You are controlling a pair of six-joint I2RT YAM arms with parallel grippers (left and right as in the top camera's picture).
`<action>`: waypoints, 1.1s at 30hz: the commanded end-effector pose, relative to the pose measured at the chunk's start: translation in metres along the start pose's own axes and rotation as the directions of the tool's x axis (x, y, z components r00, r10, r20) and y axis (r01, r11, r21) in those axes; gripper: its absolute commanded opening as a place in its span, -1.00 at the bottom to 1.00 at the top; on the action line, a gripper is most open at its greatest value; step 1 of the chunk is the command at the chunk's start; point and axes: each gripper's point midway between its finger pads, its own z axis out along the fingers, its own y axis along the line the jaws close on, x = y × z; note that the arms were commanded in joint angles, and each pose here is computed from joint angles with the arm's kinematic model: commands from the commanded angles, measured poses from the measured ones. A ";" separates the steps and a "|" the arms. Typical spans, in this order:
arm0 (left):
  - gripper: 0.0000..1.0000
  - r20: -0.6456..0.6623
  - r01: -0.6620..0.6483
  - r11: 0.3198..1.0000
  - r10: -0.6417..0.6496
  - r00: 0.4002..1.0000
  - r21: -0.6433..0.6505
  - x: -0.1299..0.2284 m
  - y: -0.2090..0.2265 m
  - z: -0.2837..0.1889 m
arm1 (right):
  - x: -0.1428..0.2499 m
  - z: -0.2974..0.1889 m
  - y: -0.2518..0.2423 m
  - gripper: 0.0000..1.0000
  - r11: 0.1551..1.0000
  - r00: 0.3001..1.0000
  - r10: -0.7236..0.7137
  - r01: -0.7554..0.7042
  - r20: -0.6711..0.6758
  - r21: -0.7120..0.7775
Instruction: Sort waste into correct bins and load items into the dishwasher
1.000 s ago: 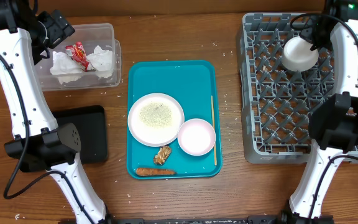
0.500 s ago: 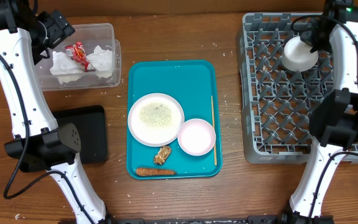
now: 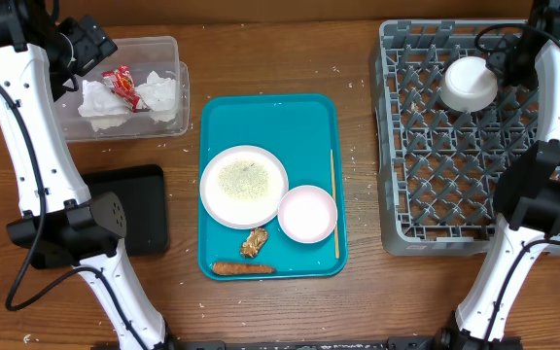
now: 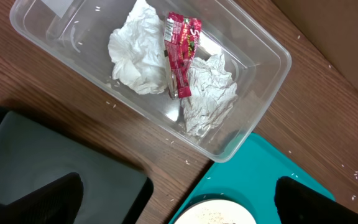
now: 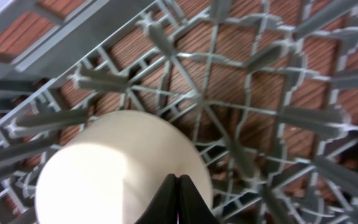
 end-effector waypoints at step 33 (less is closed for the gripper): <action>1.00 0.010 0.012 1.000 -0.012 1.000 0.013 -0.002 -0.001 -0.005 | 0.063 -0.112 0.071 -0.92 0.976 0.983 -0.163 0.150 -0.078 -0.159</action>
